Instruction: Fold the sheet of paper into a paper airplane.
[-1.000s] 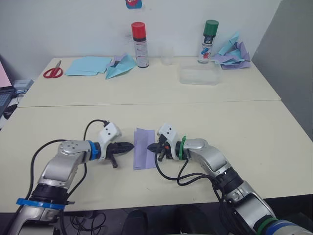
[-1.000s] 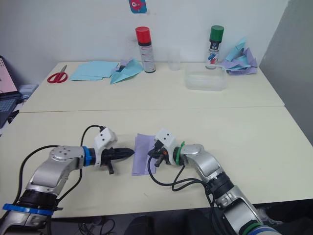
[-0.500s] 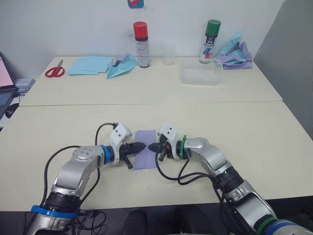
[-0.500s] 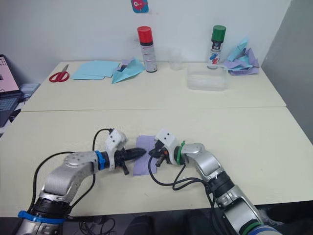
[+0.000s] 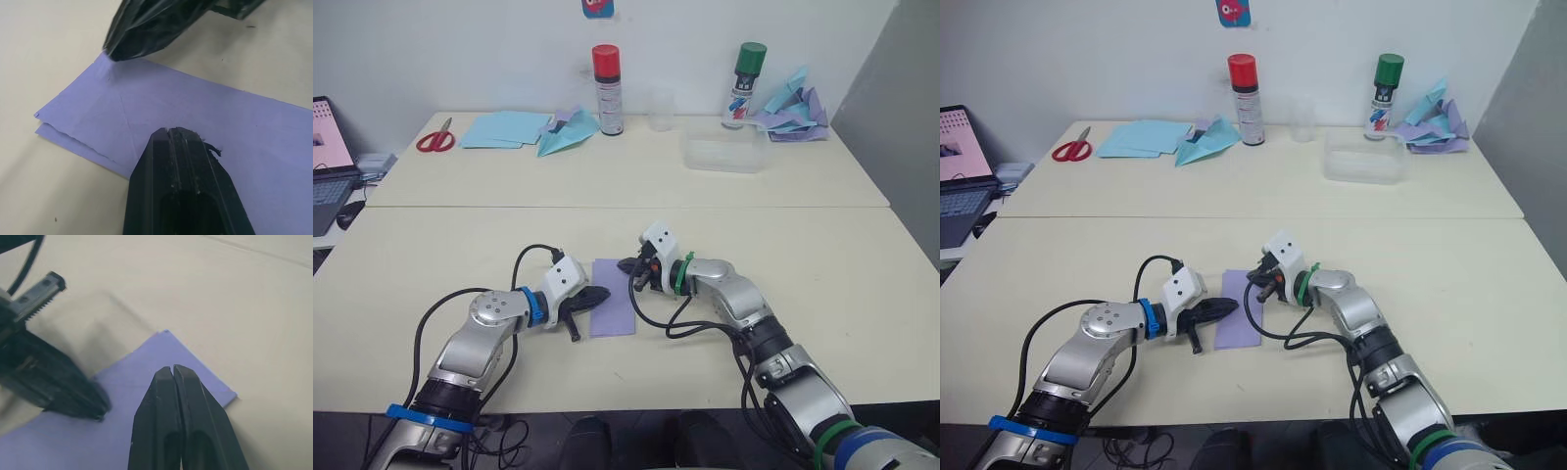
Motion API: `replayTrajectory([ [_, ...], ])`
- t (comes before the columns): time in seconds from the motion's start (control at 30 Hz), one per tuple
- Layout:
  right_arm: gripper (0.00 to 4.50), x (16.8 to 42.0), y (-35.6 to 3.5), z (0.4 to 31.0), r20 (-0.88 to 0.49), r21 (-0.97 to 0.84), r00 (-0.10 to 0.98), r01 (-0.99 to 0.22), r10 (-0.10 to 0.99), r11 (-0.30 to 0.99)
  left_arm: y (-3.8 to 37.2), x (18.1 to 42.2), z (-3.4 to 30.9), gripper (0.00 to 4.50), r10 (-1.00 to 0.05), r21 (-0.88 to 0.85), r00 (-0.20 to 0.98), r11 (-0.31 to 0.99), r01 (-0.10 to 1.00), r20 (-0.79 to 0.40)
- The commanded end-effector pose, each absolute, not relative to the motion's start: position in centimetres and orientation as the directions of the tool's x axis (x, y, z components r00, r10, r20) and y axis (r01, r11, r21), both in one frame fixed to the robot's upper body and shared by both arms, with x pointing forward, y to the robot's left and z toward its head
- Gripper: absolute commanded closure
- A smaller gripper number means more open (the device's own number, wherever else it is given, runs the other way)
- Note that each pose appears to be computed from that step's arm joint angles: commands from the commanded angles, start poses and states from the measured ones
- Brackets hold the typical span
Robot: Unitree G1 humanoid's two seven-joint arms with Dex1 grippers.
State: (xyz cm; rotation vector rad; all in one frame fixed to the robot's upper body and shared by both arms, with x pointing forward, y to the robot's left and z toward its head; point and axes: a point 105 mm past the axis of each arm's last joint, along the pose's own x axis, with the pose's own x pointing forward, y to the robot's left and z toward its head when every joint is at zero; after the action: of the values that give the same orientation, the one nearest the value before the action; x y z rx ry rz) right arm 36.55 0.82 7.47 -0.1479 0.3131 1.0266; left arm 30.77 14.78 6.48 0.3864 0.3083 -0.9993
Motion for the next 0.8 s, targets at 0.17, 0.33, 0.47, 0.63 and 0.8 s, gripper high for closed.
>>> replayTrajectory([
  [0.17, 4.47, 39.3, -1.0, 5.6, -0.387, -0.097, 0.609, -0.774, 0.693, 0.626, 15.8, 29.8, 2.8, 4.50, -0.700, 0.117, 0.465, 0.485, 0.867, -0.543],
  [0.33, 4.47, 40.3, -1.8, 7.1, -0.301, -0.097, 0.662, -0.737, 0.686, 0.669, 15.8, 29.7, 2.7, 4.50, -0.700, 0.115, 0.461, 0.482, 0.868, -0.545],
  [0.47, 4.47, 38.7, -0.1, 9.6, -0.147, 0.017, 0.563, -0.820, 0.813, 0.572, 15.8, 29.5, 2.6, 4.50, -0.702, 0.109, 0.455, 0.479, 0.871, -0.548],
  [0.63, 4.47, 36.3, 0.6, 9.8, -0.108, -0.028, 0.458, -0.889, 0.882, 0.458, 15.7, 29.6, 2.6, 4.50, -0.703, 0.115, 0.449, 0.469, 0.876, -0.551],
  [0.8, 4.47, 35.0, 0.5, 7.1, -0.244, -0.033, 0.415, -0.907, 0.877, 0.420, 15.7, 29.7, 2.6, 4.50, -0.704, 0.118, 0.446, 0.464, 0.878, -0.552],
])
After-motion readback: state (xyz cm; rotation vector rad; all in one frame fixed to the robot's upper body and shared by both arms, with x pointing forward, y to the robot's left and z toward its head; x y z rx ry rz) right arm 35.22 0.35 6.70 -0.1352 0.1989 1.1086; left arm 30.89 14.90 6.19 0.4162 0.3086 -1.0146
